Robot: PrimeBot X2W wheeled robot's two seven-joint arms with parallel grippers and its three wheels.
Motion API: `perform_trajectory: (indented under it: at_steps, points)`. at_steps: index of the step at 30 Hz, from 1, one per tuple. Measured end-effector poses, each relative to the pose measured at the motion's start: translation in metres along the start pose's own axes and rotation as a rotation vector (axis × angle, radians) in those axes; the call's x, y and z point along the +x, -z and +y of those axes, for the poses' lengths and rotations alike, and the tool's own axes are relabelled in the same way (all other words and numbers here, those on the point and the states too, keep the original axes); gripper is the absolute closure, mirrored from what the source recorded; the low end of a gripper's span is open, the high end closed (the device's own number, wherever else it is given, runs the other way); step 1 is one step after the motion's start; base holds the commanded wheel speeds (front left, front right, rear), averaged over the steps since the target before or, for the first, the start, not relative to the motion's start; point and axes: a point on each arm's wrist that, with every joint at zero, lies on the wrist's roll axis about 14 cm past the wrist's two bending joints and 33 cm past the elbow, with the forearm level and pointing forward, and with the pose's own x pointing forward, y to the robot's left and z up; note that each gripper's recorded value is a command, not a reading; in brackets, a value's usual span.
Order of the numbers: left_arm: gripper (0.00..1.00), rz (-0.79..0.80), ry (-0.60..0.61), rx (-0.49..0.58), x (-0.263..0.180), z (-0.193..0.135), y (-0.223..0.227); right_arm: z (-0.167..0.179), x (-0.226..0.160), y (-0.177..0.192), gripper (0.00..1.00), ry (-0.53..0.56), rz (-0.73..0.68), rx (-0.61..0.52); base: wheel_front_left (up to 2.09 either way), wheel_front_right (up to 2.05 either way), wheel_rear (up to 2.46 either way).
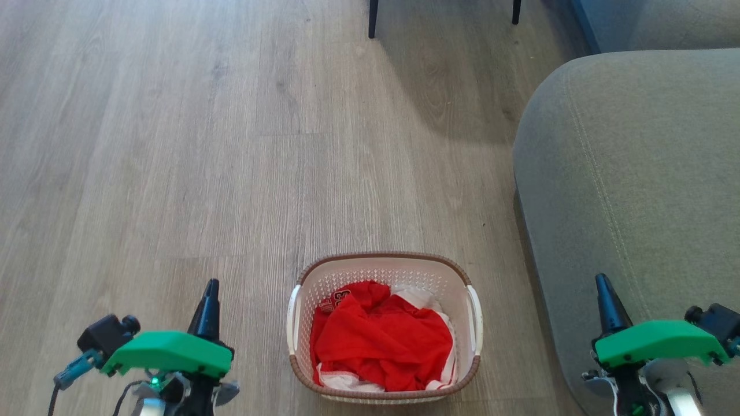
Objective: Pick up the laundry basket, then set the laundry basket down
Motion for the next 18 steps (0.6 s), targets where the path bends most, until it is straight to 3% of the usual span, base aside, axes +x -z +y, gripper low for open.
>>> perform_trajectory:
  at_steps: [18]
  points:
    - [1.0, -0.004, 0.004, -0.199, 0.0022, 0.0034, -0.0096, -0.0055, 0.0012, -0.0087, 1.0, 0.022, -0.011, 0.194, 0.0, 0.0, 0.0]
